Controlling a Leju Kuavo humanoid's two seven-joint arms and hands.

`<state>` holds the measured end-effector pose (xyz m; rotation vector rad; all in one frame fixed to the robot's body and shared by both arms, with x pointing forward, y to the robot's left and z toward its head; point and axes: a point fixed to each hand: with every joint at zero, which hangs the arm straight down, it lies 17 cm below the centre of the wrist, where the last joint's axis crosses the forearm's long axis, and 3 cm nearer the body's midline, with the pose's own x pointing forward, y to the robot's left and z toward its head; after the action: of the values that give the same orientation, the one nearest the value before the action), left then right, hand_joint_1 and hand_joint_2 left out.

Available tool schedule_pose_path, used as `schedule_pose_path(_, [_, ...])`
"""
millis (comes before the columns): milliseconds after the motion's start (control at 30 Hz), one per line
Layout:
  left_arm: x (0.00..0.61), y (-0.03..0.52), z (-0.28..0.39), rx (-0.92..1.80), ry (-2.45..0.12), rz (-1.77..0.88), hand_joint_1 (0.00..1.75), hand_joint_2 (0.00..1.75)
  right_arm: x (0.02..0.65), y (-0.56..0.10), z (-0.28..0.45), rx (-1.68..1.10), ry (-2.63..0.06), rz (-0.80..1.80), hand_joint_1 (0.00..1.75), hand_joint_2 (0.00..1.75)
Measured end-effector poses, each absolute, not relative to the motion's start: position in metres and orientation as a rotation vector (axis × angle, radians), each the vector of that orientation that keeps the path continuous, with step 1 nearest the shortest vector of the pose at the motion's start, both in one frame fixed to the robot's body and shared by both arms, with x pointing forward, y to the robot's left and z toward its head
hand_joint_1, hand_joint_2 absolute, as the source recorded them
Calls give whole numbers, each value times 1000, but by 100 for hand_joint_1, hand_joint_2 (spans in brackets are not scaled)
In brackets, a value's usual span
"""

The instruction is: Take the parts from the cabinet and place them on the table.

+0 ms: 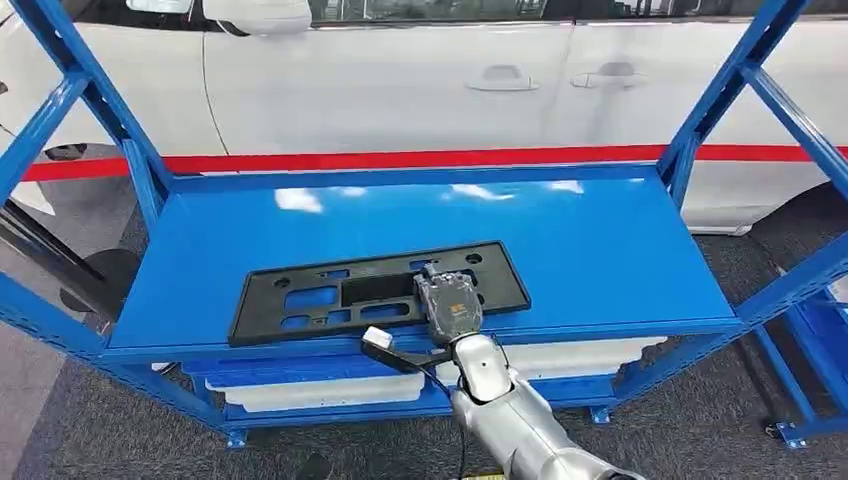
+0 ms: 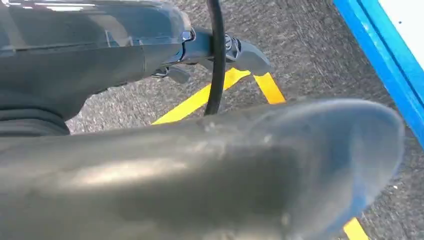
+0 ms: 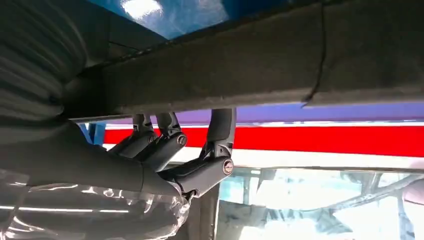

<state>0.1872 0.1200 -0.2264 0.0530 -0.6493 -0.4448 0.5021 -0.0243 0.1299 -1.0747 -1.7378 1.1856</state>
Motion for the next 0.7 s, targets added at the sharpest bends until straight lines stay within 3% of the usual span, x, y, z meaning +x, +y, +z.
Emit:
schedule_pose_path(200, [186,118,-226,51,-648,-446,0,0,497,-21,132,-1029,-1786,1154,175,175])
schedule_pose_path(267, [187,120,-226,61,-649,-427,0,0,486,-10,138,-884,-1884,1087,175,175])
schedule_pose_path(533, [184,128,-228,81,-642,-369,0,0,452,-18,240,-232,-2123,308,175,175])
schedule_pose_path(700, [180,132,-230,87,-632,-358,0,0,421,-32,290,-131,-2241,169,175,175])
